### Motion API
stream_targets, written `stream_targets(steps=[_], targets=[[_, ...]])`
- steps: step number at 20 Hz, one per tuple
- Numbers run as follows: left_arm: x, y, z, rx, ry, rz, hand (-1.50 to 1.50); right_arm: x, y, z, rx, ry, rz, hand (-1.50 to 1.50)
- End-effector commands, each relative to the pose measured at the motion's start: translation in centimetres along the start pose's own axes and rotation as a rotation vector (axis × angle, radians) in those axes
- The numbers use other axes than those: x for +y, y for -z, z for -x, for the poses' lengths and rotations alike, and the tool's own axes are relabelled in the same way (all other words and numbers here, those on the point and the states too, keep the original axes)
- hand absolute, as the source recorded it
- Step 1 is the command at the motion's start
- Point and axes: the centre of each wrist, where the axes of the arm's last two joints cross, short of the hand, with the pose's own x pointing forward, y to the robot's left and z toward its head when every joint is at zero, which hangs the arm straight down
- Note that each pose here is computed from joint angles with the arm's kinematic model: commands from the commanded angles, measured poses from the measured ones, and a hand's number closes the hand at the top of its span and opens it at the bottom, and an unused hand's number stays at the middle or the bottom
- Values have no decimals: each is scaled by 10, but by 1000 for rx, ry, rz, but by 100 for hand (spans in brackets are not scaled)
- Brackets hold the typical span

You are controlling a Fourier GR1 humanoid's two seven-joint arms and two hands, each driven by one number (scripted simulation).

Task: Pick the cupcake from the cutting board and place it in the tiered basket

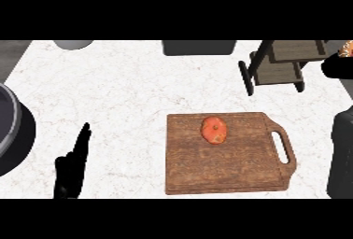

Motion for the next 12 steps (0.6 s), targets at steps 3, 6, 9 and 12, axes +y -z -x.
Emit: stream_targets(steps=[3,6,9,12], targets=[[-8,-3,9,46,1,28,0,-53,-8,-60,198,-92,132,150],[-9,4,-1,35,1,42,0,-65,-7,-84,197,-133,161,150],[-2,0,6,38,5,50,0,-86,8,-104,221,-149,180,150],[-12,7,-6,24,-8,50,0,-104,12,-126,245,-159,176,150]])
